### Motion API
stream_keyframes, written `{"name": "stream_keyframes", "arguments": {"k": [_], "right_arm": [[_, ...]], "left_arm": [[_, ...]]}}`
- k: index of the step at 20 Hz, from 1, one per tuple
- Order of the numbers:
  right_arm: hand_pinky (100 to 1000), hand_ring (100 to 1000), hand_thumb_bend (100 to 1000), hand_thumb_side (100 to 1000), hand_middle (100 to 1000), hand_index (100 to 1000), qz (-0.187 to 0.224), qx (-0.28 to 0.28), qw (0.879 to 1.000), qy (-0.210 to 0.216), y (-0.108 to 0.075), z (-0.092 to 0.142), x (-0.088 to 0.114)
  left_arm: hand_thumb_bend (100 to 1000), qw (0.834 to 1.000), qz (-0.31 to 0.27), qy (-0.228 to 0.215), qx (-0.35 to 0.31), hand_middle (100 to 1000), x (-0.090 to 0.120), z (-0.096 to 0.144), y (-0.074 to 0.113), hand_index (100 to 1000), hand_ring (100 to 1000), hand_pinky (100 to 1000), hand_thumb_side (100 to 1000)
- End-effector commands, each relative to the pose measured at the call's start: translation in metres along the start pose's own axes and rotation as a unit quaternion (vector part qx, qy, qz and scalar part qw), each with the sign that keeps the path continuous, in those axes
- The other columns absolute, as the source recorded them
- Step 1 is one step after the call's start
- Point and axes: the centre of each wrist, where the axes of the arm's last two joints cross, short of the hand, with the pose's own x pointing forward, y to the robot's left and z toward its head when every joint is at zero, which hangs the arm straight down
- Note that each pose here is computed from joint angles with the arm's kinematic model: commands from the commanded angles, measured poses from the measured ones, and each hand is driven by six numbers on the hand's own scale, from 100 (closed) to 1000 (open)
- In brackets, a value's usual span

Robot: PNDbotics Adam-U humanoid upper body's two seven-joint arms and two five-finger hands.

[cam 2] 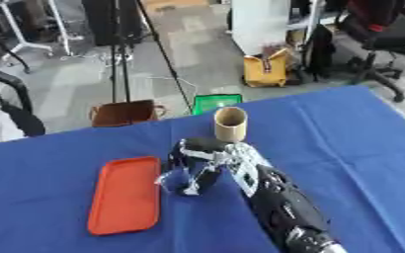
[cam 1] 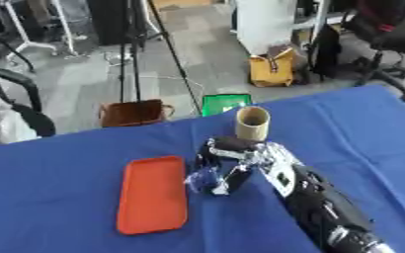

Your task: Pick up objects on the table and place them in the box.

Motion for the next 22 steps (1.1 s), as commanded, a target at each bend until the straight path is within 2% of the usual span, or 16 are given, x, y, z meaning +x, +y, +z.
{"name": "stream_keyframes", "arguments": {"k": [1, 6, 12, 22], "right_arm": [[415, 411, 421, 100, 460, 587, 0.007, 0.010, 0.999, -0.040, -0.022, -0.005, 0.013], [414, 409, 409, 100, 458, 584, -0.019, 0.013, 0.999, -0.047, -0.022, -0.011, 0.021], [413, 407, 404, 100, 456, 582, -0.034, 0.018, 0.998, -0.055, -0.017, -0.030, 0.032], [407, 405, 401, 100, 453, 579, -0.024, 0.039, 0.997, -0.067, 0.010, -0.071, 0.054]], "left_arm": [[645, 1.000, -0.008, -0.012, -0.002, 794, 0.007, -0.003, 0.004, 889, 849, 556, 418], [645, 1.000, -0.008, -0.012, -0.003, 794, 0.007, -0.003, 0.004, 889, 848, 555, 419], [644, 1.000, -0.005, -0.012, -0.005, 794, 0.007, -0.003, 0.003, 888, 848, 555, 419], [643, 1.000, 0.000, -0.015, -0.009, 795, 0.008, -0.005, 0.000, 888, 848, 554, 419]]}}
